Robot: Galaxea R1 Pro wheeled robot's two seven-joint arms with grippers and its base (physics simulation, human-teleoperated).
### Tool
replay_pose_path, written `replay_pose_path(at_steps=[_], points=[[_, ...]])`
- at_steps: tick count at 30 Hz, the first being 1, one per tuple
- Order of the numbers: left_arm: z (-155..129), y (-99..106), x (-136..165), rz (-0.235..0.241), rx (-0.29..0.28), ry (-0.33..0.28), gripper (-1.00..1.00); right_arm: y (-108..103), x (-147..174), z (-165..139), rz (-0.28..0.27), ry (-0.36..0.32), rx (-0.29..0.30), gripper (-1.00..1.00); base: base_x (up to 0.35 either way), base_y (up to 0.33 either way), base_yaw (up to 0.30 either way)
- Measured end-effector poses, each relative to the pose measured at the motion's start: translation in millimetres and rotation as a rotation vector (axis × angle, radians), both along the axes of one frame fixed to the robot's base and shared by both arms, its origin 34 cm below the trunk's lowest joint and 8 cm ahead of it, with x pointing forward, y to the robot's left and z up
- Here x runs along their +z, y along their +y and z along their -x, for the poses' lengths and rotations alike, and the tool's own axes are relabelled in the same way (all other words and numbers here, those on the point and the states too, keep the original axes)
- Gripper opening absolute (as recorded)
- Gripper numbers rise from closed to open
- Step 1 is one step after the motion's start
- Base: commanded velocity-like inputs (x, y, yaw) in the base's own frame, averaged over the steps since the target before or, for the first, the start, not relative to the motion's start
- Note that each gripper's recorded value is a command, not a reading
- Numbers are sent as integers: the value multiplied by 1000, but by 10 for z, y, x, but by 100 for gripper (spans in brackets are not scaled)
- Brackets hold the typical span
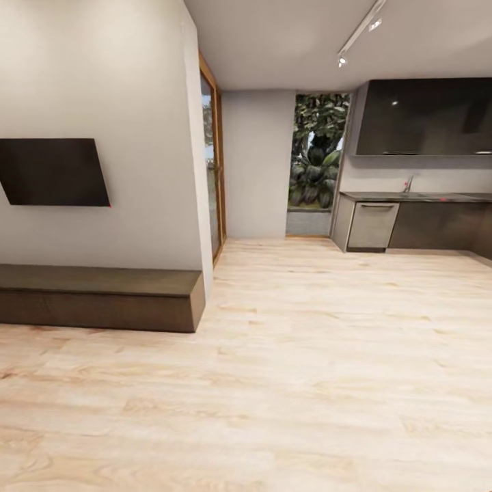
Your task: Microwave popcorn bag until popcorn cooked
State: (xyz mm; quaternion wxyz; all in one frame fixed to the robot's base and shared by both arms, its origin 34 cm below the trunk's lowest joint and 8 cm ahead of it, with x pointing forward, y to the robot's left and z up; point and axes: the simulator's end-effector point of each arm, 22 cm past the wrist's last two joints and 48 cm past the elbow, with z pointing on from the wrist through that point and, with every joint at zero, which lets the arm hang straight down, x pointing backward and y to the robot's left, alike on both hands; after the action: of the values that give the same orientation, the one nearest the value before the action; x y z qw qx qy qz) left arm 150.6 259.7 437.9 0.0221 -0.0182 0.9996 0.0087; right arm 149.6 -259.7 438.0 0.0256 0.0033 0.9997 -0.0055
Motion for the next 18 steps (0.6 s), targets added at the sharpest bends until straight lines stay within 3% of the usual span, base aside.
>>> replay_pose_path(at_steps=[18], points=[[-3,0,0,0,0,-1,100,-24,0,0,3,0,0,100,313,0,0]])
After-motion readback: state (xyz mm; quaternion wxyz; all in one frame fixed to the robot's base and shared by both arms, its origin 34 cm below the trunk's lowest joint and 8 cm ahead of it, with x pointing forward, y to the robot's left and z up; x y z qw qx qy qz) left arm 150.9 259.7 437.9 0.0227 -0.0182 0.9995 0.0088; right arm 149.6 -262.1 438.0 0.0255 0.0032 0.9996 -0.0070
